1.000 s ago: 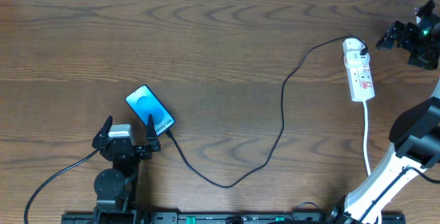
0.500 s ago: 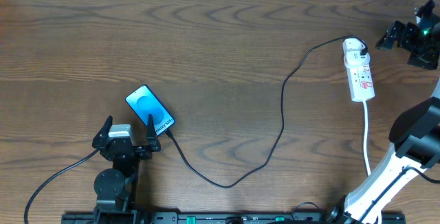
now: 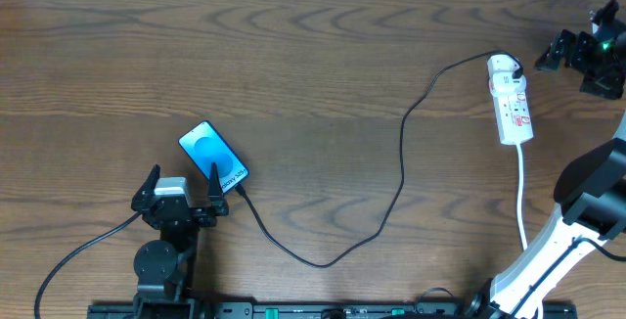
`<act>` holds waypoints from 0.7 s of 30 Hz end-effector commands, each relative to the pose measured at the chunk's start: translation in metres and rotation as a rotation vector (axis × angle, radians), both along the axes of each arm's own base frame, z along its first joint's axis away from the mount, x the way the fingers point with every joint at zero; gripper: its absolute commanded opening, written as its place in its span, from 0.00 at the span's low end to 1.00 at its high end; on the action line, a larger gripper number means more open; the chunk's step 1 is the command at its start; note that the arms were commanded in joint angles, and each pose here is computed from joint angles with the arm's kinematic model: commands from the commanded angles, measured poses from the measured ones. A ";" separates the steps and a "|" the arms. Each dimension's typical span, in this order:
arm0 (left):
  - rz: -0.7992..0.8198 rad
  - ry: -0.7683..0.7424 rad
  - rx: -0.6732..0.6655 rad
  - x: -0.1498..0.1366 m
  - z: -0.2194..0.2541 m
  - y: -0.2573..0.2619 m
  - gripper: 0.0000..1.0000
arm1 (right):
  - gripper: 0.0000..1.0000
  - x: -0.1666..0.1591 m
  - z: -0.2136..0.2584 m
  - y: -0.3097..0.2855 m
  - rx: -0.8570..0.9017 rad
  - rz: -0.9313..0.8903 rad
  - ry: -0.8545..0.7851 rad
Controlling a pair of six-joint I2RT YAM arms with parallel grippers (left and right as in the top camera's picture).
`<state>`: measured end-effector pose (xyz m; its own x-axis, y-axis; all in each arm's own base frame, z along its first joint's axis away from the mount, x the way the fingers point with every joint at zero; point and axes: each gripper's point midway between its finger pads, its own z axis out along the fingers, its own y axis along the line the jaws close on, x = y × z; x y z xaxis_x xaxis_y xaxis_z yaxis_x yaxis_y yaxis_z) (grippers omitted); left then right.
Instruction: Plug charger to phone and switch on socket
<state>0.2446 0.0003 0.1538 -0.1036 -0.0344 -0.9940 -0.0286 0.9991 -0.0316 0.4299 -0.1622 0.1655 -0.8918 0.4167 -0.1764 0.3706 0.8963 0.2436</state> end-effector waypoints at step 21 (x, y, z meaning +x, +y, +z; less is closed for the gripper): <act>-0.003 0.054 0.000 -0.001 -0.018 0.000 0.97 | 0.99 0.019 0.049 0.024 -0.051 -0.016 -0.274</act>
